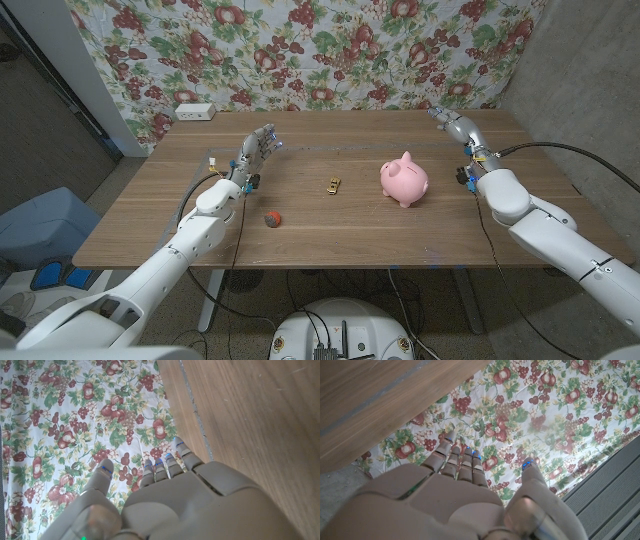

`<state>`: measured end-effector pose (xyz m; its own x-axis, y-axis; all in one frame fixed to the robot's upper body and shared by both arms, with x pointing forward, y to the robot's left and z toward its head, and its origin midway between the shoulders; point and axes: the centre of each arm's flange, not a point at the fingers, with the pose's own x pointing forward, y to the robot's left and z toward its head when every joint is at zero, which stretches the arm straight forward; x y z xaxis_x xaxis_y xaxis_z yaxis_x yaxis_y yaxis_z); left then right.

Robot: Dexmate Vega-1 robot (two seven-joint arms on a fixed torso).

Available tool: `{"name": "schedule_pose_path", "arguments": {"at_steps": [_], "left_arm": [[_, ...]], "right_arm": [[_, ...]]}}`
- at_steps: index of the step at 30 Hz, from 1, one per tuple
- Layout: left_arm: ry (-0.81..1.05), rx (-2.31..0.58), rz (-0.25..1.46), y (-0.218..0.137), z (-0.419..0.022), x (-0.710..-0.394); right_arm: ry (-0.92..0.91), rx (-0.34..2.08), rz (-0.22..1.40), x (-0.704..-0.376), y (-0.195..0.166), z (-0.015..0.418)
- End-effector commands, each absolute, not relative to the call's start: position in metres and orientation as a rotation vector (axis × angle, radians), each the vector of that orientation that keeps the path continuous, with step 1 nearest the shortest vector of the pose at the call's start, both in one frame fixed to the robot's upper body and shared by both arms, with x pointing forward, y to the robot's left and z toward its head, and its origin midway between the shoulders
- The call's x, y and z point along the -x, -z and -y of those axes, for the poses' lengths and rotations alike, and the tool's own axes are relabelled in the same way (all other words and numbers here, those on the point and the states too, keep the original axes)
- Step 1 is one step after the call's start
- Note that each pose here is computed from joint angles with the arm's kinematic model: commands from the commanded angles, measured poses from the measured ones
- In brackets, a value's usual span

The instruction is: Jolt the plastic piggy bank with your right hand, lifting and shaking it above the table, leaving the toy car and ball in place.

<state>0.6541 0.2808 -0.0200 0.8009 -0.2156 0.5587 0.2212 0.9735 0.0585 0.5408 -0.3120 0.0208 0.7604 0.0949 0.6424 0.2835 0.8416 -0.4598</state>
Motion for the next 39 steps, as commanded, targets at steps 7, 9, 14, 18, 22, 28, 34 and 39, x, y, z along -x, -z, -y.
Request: {"name": "schedule_pose_path", "arguments": {"at_steps": [7, 9, 14, 18, 22, 28, 34, 39], "left_arm": [[0.244, 0.002, 0.597, 0.018, -0.281, -0.656], [0.245, 0.002, 0.596, 0.018, -0.281, -0.655], [0.249, 0.0, 0.596, 0.017, -0.282, -0.656], [0.256, -0.005, 0.599, 0.015, -0.282, -0.657], [0.259, -0.004, 0.601, 0.015, -0.282, -0.657], [0.26, -0.004, 0.603, 0.015, -0.283, -0.657], [0.26, 0.004, 0.603, 0.017, -0.284, -0.656], [0.259, 0.007, 0.604, 0.019, -0.285, -0.655]], "right_arm": [[0.152, 0.687, 0.684, -0.518, -0.021, 0.307], [0.154, 0.701, 0.675, -0.515, -0.02, 0.307], [0.167, 0.724, 0.664, -0.509, -0.019, 0.305], [0.183, 0.762, 0.653, -0.504, -0.019, 0.301], [0.195, 0.79, 0.644, -0.499, -0.019, 0.299], [0.214, 0.834, 0.629, -0.491, -0.02, 0.294], [0.207, 0.872, 0.596, -0.486, -0.021, 0.29], [0.205, 0.893, 0.58, -0.483, -0.021, 0.287]]}}
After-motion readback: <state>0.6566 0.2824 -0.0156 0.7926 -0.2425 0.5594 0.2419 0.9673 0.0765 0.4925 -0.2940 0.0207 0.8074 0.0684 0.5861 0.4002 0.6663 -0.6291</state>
